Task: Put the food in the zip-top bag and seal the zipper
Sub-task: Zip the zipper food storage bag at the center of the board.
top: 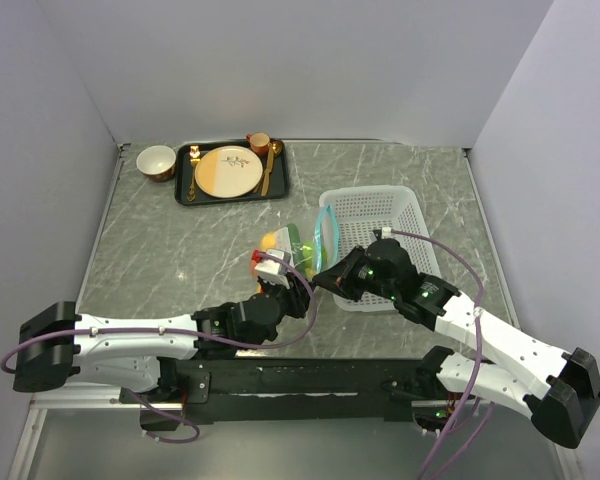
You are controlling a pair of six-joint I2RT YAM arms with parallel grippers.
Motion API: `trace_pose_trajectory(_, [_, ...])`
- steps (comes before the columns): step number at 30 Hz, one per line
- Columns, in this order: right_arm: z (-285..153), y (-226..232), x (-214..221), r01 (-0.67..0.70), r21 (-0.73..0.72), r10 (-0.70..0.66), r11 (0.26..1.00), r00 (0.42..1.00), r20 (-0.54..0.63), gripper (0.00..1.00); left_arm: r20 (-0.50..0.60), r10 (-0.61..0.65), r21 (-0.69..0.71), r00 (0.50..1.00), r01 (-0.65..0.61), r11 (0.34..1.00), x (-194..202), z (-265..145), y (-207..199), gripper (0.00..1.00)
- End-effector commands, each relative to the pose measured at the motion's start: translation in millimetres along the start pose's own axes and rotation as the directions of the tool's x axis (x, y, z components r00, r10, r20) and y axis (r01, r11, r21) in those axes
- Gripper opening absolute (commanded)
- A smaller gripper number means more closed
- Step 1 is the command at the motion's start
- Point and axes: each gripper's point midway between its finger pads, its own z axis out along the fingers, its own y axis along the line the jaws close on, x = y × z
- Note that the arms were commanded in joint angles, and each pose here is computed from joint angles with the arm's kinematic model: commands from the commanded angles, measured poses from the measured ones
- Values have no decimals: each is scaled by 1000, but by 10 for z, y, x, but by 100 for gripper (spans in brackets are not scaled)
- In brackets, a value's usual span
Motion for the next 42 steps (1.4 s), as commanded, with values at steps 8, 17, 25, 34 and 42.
trace_pose_trajectory(8, [-92,290,-81,14,-83,-11,996,1000,29,2,0,-35,40,999,35,999,-33,14,-110,24])
trace_pose_trajectory(17, [-79,308,-73,16,-88,-15,996,1000,21,2,-18,-42,34,999,43,999,34,25,-104,26])
trace_pose_trajectory(25, [-77,316,-59,17,-96,-16,995,1000,13,3,1,-30,9,1000,30,999,-25,62,-101,6])
trace_pose_trajectory(34, [-104,306,-44,53,-87,-52,995,999,6,14,-4,-30,-10,1000,30,1000,-9,75,-73,1])
trace_pose_trajectory(42, [-320,217,-266,164,31,-167,986,979,118,53,-27,-29,13,999,29,999,29,7,-51,1])
